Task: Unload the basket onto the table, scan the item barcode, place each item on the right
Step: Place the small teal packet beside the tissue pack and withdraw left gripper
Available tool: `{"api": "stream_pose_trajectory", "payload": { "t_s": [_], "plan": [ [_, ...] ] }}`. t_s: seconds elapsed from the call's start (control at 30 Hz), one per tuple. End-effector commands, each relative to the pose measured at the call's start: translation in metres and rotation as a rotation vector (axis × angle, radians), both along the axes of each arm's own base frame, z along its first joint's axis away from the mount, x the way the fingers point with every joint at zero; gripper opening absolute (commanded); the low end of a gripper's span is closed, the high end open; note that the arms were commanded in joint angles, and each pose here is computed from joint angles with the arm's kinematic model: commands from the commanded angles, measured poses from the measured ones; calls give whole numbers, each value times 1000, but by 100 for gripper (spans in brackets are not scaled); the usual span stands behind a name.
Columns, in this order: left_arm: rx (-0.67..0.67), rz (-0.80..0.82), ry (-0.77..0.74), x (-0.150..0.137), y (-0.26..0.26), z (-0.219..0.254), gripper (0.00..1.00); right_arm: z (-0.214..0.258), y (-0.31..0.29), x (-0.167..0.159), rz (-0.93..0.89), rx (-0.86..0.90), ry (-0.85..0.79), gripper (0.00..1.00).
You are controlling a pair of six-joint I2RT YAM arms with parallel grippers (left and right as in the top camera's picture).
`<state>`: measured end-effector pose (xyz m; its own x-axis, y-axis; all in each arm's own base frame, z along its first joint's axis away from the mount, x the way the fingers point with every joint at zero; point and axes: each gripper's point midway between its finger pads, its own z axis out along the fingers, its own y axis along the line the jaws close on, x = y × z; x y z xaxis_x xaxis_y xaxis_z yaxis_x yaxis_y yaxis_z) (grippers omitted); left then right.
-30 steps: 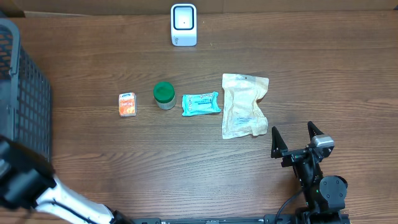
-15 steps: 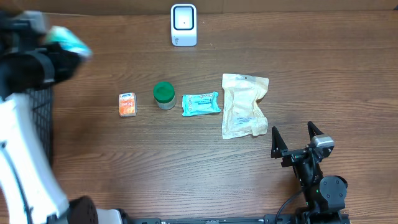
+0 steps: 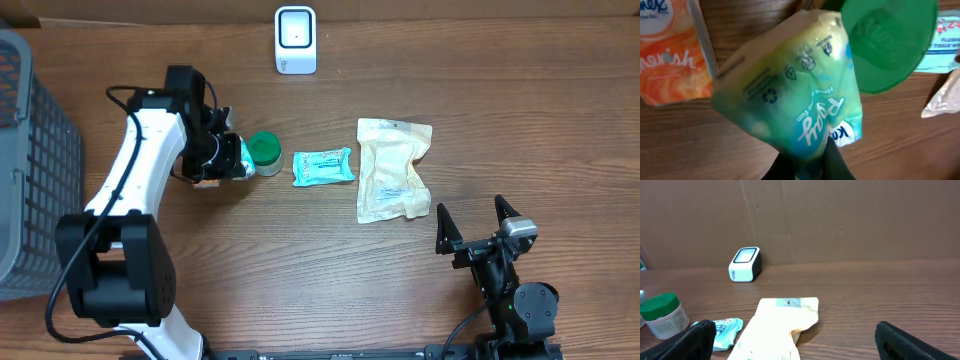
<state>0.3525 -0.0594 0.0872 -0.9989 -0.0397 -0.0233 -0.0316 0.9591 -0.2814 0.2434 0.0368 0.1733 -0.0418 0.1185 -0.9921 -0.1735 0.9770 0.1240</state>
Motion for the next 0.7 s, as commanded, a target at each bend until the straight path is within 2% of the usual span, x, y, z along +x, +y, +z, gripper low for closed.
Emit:
{"api": "stream_pose_trajectory", "payload": {
  "t_s": [0.0,0.03,0.1,0.17,0.2,0.27,0.4,0.57,0.63,0.67],
  "plan": [
    [0,-5,-22,5,1,-3,4,-2,-2,0,-10,4,0,100],
    [0,-5,-25,6,1,-3,4,-2,-2,0,-10,4,0,100],
    [1,-5,-22,5,1,-3,33,-2,-2,0,-10,4,0,100],
    [1,-5,-17,4,1,-3,51,-2,-2,0,-10,4,0,100],
    [1,-2,-15,4,2,-2,56,-2,-2,0,-10,4,0,100],
    [0,21,-12,5,3,5,59,-2,-2,0,-10,4,0,100],
    [-4,34,-47,14,7,44,59,-2,-2,0,-10,4,0,100],
    [7,30,-197,32,25,126,59,-2,-2,0,-10,4,0,100],
    [66,42,-291,39,50,165,63,-2,-2,0,-10,4,0,100],
    [103,56,-332,41,63,180,68,-2,-2,0,-10,4,0,100]
  ]
}}
